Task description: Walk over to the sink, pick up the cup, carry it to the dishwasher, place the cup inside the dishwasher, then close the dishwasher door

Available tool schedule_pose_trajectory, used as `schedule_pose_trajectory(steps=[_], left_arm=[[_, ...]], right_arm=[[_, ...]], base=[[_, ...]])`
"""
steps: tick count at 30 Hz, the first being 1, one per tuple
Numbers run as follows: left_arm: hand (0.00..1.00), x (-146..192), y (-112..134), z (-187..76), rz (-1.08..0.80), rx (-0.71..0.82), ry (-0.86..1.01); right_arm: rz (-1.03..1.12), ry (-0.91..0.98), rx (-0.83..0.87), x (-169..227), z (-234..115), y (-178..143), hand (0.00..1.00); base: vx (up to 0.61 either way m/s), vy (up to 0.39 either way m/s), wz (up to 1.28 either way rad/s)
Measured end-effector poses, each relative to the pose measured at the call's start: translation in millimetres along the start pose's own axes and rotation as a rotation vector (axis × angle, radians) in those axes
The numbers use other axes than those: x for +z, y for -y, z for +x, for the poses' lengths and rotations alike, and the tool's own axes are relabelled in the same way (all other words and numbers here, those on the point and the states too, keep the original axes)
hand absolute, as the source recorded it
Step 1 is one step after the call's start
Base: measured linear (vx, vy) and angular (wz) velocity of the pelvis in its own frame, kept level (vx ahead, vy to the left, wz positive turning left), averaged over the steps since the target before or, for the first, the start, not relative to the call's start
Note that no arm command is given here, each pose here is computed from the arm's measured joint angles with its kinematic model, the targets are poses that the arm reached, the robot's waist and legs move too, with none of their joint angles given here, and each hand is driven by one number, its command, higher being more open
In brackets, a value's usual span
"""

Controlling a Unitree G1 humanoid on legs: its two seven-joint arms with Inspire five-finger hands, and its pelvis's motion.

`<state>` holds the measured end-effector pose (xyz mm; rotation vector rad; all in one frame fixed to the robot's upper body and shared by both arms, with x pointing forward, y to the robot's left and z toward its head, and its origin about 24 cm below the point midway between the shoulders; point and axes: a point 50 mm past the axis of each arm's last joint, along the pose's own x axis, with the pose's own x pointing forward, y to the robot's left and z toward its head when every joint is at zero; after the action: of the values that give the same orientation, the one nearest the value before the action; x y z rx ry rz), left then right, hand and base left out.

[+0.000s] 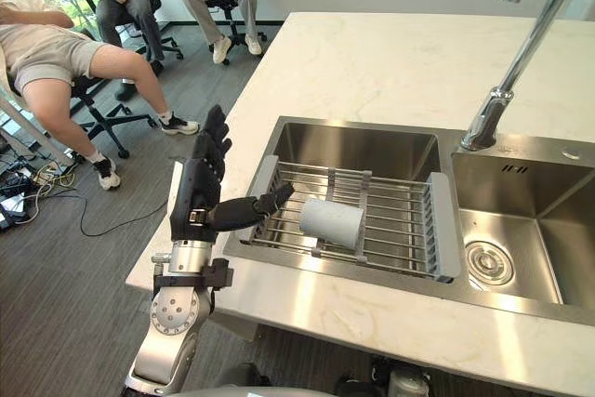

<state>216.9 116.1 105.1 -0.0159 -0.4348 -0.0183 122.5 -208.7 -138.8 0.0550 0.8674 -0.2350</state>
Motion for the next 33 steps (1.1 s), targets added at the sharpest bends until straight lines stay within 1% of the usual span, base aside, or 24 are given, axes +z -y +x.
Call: schedule_pose_trajectory(steps=[5,9,10,12,17,22,25,33], left_arm=[[1.00,0,0,1,0.036,-0.048,0.005],[1.00,-1,16,-5,0.077,-0.183,0.002],[1.00,-3,18,-7,0.099,-0.224,-0.003],[1.00,-11,19,-8,0.134,-0.258,-0.031],[1.00,-29,16,-11,0.231,-0.298,-0.102],[1.00,-30,13,-12,0.319,-0.356,-0.094],[1.00,-33,14,-5,0.375,-0.397,-0.076],[1.00,-33,15,8,0.473,-0.431,-0.033]], right_arm=[[0.017,-0.020,0.014,-9,-4,-7,1.00],[0.005,-0.023,0.039,-10,-4,-10,1.00],[0.005,-0.021,0.047,-9,-4,-12,1.00],[0.004,-0.020,0.054,-8,-3,-13,1.00],[-0.012,-0.024,0.065,-10,-4,-15,1.00],[-0.029,-0.026,0.078,-10,-4,-16,1.00],[-0.027,-0.027,0.087,-11,-4,-18,1.00],[-0.034,-0.024,0.117,-10,-4,-23,1.00]], base=[[0.10,0.077,-0.05],[0.03,0.041,-0.01],[0.00,0.000,0.00],[-0.02,-0.005,0.01],[-0.05,-0.006,0.02],[-0.03,0.005,0.01],[0.00,0.005,0.01],[0.00,0.002,0.00]])
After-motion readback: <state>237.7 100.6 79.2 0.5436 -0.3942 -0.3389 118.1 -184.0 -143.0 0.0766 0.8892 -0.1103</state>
